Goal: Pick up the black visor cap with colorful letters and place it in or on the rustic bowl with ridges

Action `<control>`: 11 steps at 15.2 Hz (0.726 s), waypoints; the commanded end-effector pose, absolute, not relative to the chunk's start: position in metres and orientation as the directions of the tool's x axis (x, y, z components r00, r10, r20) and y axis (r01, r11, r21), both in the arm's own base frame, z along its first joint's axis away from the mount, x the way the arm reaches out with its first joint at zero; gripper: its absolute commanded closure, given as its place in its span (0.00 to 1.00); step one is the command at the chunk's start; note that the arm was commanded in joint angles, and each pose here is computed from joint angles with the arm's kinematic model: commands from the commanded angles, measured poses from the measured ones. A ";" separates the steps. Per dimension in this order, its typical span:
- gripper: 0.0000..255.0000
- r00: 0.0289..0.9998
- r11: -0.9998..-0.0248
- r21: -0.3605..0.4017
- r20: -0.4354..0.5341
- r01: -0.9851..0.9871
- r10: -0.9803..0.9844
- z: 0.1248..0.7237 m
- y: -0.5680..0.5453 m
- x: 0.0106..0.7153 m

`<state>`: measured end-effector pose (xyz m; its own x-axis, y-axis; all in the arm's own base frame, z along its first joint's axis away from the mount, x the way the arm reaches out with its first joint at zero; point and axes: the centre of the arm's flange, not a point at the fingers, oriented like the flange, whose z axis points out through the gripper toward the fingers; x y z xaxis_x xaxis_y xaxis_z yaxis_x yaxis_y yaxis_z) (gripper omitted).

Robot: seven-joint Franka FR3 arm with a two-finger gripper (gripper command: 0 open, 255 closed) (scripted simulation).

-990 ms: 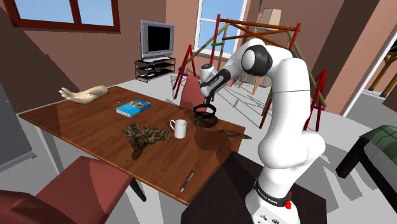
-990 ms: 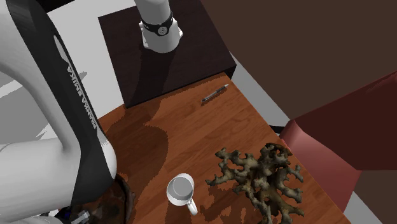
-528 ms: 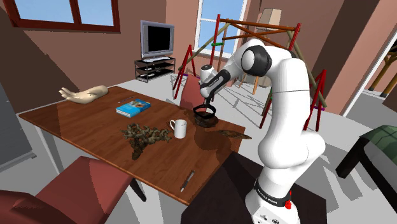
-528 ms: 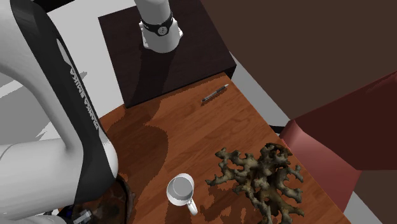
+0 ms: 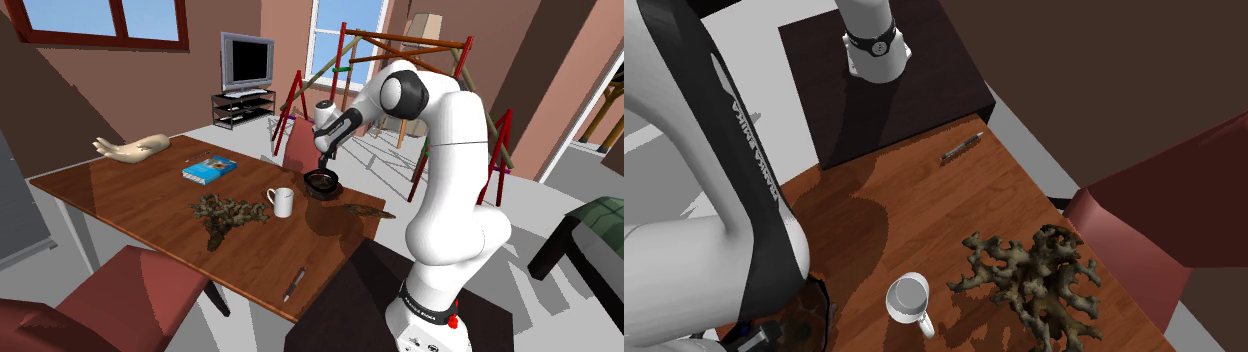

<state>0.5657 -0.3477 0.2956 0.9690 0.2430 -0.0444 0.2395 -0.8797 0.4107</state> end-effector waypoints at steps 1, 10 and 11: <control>0.00 0.969 -0.880 0.411 -0.044 0.239 0.243 0.314 -0.340 0.564; 0.00 0.969 -0.880 0.411 -0.044 0.239 0.243 0.335 -0.330 0.563; 0.00 0.969 -0.880 0.411 -0.044 0.239 0.243 0.335 -0.330 0.563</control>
<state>0.5627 -0.3301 0.3354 0.9690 0.2432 -0.0442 0.2395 -0.8796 0.4110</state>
